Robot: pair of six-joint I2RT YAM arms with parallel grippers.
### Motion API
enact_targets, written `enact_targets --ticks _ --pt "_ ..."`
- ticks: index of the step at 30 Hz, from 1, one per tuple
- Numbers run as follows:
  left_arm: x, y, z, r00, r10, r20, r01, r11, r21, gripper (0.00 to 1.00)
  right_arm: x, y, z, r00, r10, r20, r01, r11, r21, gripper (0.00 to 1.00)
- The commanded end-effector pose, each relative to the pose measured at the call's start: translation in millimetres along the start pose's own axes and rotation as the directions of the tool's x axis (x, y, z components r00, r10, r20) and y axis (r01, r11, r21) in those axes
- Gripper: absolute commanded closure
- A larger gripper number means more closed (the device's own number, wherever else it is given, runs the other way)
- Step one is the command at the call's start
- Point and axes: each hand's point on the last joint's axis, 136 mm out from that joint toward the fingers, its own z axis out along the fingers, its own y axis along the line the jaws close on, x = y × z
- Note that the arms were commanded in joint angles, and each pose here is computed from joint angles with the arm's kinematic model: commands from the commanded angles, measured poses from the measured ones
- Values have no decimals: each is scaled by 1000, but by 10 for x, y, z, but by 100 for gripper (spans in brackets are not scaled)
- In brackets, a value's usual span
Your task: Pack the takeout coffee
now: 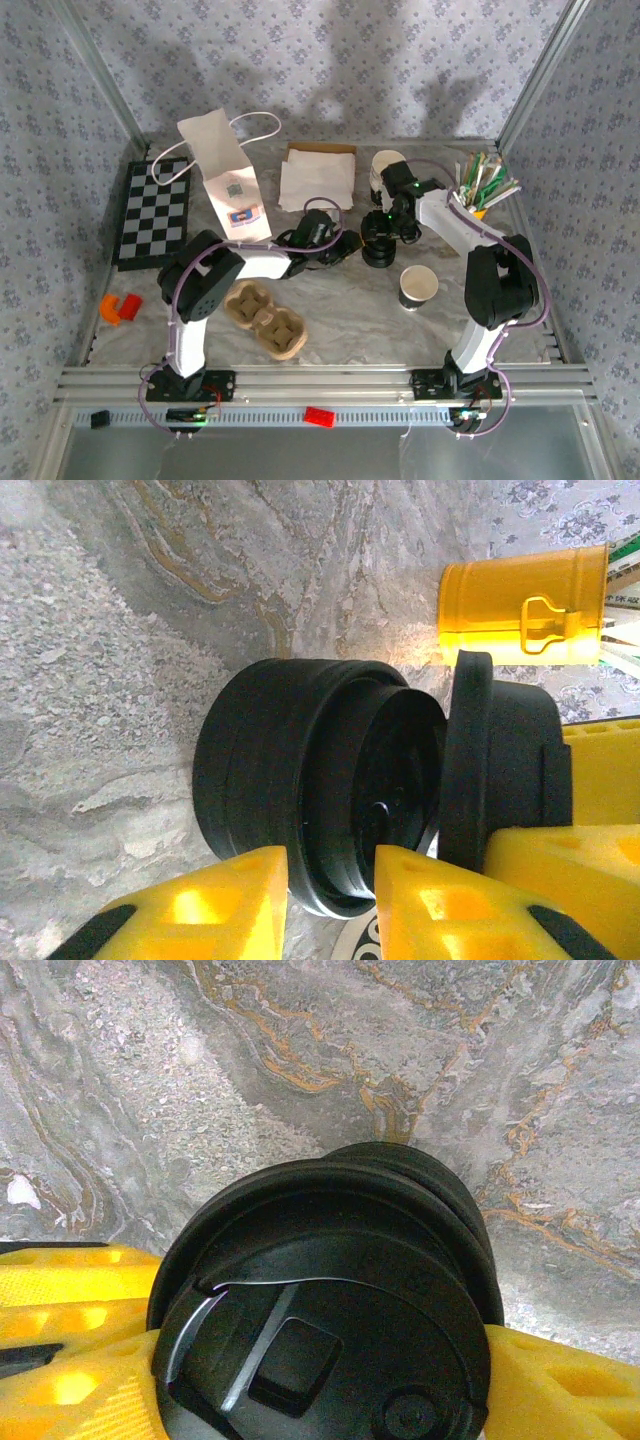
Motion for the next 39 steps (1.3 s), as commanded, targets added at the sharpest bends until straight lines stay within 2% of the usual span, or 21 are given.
enact_targets --ticks 1,7,14,18,25,33,39 --pt "-7 -95 65 1000 -3 -4 4 999 47 72 21 21 -24 1000 25 -18 -26 999 -26 28" --pt "-38 -135 4 1000 31 3 -31 999 27 73 -8 -59 -162 1000 27 3 -27 999 30 28" --pt "-70 -219 -230 994 105 28 -105 994 -22 71 14 -167 -582 998 27 55 -34 992 121 28" --pt "-29 -315 -377 987 158 25 -157 987 -30 67 202 -254 -858 995 66 70 -78 979 187 28" --pt "166 -496 -559 970 241 -27 -242 969 -41 62 742 -410 -1218 991 116 73 -133 946 295 27" --pt "303 -637 -679 942 330 -55 -332 942 -45 59 1226 -424 -1314 989 124 81 -144 929 341 28" --pt "350 -639 -672 937 344 -64 -347 937 -45 57 1430 -438 -1070 989 136 51 -145 932 333 27"
